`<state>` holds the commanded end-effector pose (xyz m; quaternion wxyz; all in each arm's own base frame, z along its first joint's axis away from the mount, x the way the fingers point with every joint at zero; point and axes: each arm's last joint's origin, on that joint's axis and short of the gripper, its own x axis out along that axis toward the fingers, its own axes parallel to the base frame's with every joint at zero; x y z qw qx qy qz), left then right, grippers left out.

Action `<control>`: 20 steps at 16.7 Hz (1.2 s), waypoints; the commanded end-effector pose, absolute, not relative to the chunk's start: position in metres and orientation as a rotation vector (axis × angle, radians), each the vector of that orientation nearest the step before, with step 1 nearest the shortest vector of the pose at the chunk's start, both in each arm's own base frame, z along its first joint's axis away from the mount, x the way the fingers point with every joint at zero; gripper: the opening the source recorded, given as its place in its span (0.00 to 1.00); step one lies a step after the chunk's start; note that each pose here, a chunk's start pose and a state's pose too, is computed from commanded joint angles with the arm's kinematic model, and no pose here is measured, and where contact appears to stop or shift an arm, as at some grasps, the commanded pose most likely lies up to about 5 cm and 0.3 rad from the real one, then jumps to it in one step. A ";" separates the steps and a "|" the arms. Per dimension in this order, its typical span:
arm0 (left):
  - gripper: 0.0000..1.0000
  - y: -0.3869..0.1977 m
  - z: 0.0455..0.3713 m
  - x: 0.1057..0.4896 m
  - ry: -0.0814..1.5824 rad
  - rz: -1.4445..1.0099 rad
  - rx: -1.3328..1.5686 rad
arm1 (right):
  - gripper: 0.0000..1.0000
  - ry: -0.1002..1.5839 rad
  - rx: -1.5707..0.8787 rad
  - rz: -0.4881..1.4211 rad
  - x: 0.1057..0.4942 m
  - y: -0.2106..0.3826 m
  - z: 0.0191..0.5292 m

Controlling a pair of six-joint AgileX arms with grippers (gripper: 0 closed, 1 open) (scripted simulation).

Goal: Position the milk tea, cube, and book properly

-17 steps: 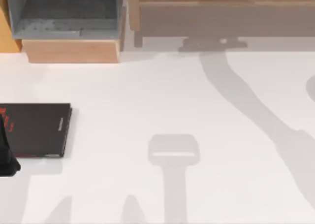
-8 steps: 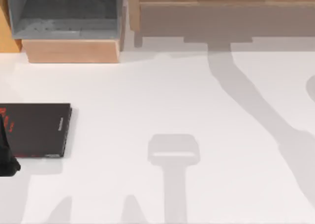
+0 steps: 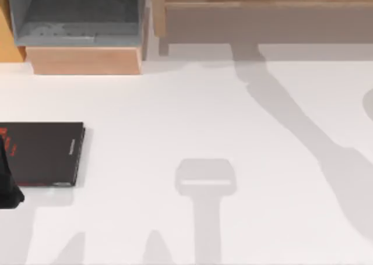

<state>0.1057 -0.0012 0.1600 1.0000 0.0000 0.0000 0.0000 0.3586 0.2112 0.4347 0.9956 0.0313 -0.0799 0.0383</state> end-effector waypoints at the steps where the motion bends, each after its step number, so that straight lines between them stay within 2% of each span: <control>1: 1.00 -0.001 0.160 0.106 0.000 0.000 0.000 | 0.00 -0.170 0.065 0.081 0.366 0.213 0.438; 7: 1.00 -0.001 0.160 0.106 0.000 0.000 0.000 | 0.00 -0.032 0.007 -0.004 0.442 0.186 0.405; 12: 1.00 -0.001 0.160 0.106 0.000 0.000 0.000 | 0.00 -0.001 -0.002 -0.016 0.450 0.181 0.396; 20: 1.00 -0.001 0.160 0.106 0.000 0.000 0.000 | 0.60 -0.001 -0.002 -0.016 0.450 0.181 0.396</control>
